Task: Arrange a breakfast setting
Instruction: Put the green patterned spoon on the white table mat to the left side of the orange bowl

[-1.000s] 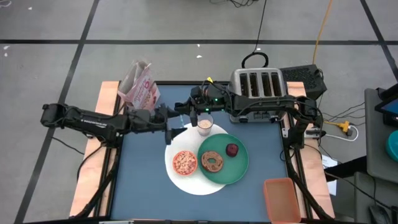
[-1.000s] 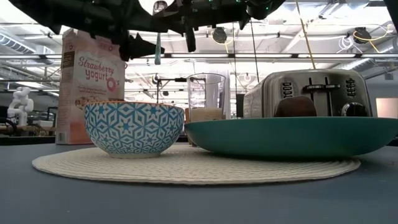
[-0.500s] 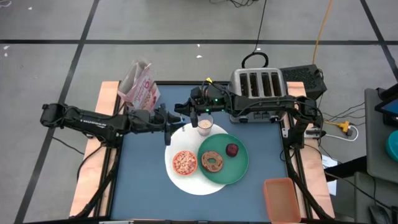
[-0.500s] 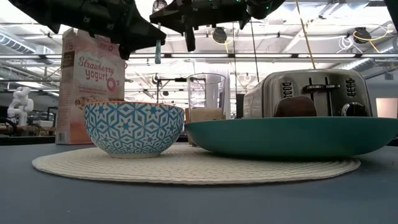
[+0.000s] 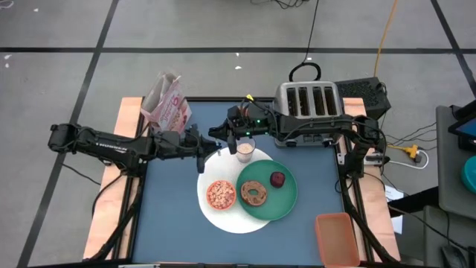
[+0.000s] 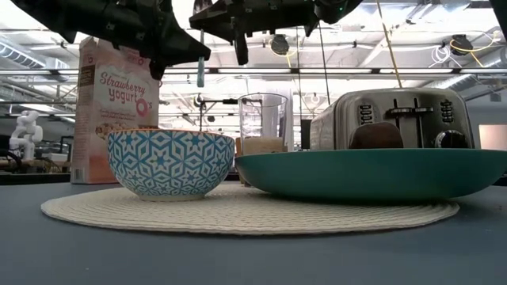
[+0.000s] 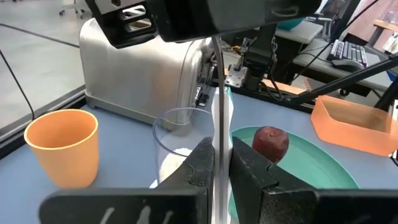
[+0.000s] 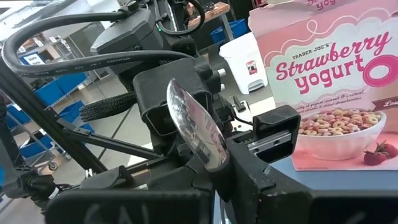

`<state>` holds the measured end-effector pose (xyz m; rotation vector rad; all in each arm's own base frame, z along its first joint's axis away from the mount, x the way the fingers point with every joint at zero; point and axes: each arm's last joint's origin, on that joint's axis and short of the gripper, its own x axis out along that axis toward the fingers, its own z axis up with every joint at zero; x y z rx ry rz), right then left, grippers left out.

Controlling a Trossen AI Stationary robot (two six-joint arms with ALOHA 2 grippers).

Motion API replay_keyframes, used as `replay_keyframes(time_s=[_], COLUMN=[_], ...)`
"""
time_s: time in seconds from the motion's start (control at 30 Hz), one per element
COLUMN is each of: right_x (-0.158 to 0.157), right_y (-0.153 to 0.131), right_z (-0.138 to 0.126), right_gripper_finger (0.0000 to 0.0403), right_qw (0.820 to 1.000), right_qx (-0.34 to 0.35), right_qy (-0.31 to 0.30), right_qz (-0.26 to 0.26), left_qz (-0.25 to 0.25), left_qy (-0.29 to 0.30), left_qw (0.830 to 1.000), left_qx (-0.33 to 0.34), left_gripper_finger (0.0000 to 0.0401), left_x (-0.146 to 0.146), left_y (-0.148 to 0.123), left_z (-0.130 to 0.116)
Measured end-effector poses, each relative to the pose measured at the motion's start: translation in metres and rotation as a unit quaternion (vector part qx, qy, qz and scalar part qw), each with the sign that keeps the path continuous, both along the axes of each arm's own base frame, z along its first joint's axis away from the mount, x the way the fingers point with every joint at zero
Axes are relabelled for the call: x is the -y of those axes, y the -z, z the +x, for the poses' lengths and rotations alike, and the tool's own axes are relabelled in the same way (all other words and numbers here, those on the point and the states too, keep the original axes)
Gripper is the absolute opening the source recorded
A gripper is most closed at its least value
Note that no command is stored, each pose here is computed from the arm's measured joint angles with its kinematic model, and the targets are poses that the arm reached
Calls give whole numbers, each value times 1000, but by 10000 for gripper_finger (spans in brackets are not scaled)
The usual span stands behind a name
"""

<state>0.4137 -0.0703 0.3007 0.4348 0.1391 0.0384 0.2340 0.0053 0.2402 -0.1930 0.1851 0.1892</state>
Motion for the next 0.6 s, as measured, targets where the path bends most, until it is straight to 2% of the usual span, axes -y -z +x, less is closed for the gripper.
replay_keyframes(time_s=[0.27, 0.43, 0.6], right_x=[0, 1, 4], right_y=[1, 2, 4], right_z=[0, -1, -2], right_gripper_finger=[51, 93, 138], right_qw=[1000, 1000, 1000], right_qx=[-4, -12, -19], right_qy=[4, 5, -19], right_qz=[0, 1, 2], left_qz=[-4, -4, -12], left_qy=[2, 4, 7], left_qw=[1000, 1000, 1000], left_qx=[-1, -7, -20], left_gripper_finger=[35, 35, 34], left_x=[0, 0, 1], left_y=[0, 1, -2], left_z=[0, -1, -10])
